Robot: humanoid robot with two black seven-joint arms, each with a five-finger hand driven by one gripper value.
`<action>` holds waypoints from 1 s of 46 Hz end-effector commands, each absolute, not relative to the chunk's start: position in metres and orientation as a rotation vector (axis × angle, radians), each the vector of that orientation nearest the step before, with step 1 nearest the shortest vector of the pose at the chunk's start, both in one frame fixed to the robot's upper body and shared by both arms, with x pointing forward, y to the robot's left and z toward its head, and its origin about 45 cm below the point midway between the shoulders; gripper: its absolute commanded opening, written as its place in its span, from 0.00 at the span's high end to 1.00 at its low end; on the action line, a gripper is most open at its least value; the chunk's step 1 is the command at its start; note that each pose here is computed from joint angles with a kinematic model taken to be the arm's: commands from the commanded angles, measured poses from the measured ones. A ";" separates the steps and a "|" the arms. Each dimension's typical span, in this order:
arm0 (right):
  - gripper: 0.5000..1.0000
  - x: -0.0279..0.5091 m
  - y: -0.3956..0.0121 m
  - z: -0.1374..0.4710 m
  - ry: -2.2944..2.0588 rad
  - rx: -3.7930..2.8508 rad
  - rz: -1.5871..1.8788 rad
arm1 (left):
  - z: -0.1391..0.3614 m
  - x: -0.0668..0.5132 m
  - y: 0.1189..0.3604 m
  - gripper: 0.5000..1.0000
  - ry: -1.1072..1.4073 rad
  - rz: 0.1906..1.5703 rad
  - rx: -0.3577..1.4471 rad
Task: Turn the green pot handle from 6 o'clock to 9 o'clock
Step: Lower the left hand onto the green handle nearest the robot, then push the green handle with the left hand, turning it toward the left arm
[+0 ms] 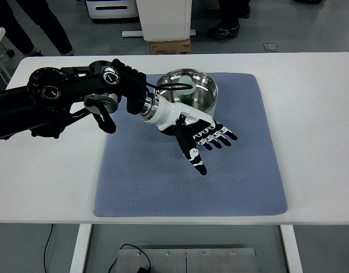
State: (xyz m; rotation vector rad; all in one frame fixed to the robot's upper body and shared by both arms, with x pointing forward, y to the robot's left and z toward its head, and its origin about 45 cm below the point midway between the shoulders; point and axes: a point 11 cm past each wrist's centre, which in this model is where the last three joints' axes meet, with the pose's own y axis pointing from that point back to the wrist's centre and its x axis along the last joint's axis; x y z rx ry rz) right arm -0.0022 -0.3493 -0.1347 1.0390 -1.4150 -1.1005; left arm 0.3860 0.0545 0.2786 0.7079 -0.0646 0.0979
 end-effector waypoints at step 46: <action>0.00 -0.002 -0.349 -0.135 -1.415 1.040 -1.101 | 0.284 0.408 0.114 0.00 -0.159 0.168 0.928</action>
